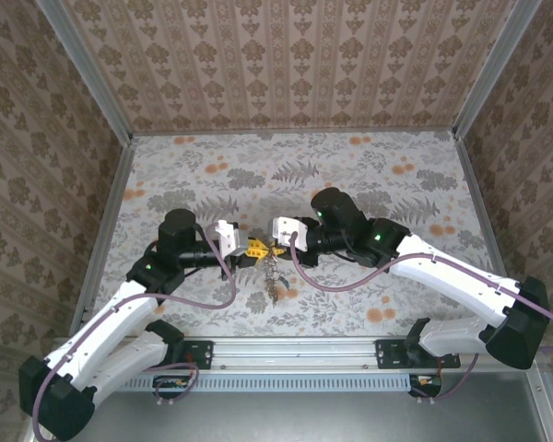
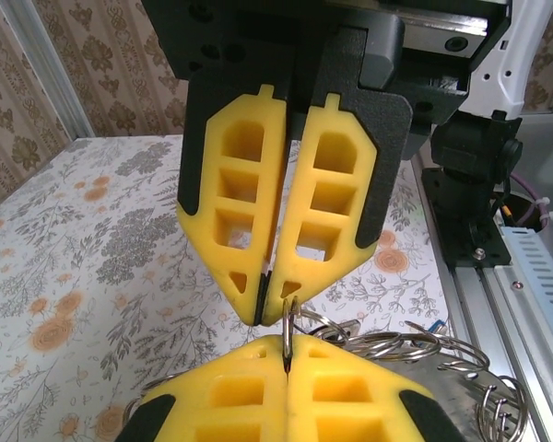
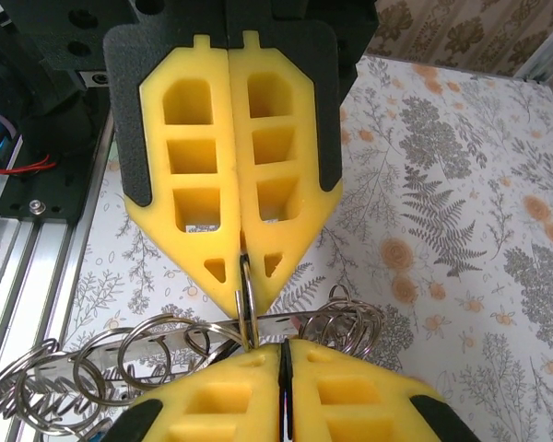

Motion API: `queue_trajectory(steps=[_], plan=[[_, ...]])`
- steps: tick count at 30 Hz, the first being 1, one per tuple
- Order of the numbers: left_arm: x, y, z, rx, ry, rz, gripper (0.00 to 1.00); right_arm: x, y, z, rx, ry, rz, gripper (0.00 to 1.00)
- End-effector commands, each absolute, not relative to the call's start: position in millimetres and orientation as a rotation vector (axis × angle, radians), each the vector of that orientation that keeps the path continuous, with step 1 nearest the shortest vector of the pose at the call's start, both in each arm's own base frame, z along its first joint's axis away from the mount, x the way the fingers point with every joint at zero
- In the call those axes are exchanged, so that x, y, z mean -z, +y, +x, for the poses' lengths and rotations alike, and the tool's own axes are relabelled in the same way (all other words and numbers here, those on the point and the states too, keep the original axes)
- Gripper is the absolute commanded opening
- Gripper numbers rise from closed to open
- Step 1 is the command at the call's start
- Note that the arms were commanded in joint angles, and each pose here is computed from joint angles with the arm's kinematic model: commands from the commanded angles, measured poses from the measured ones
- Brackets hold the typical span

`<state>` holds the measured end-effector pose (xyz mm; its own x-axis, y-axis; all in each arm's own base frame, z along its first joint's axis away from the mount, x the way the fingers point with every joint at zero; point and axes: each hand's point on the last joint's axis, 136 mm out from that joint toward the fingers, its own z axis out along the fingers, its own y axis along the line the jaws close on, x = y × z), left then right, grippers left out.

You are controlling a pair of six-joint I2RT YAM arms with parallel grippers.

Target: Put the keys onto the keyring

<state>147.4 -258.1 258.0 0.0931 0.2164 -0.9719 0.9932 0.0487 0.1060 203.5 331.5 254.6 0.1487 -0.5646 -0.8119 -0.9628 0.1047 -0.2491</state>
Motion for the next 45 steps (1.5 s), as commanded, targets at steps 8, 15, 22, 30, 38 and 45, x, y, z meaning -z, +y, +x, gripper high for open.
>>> queue_trajectory(steps=[8, 15, 22, 30, 38, 45], plan=[[-291, -265, 142, 1.002, 1.17, 1.361, 0.0, -259, 324, 187, -0.596, 1.473, -1.602, 0.24], [-290, -265, 140, 1.011, 1.171, 1.367, 0.0, -273, 314, 185, -0.546, 1.45, -1.609, 0.25], [-291, -265, 139, 1.014, 1.166, 1.371, 0.0, -280, 316, 185, -0.561, 1.433, -1.592, 0.25], [-292, -265, 136, 1.03, 1.152, 1.381, 0.0, -279, 330, 190, -0.597, 1.416, -1.582, 0.25], [-296, -267, 132, 1.049, 1.127, 1.39, 0.0, -278, 340, 191, -0.652, 1.406, -1.575, 0.19], [-294, -269, 135, 1.042, 1.148, 1.385, 0.0, -279, 341, 186, -0.688, 1.402, -1.58, 0.08]])
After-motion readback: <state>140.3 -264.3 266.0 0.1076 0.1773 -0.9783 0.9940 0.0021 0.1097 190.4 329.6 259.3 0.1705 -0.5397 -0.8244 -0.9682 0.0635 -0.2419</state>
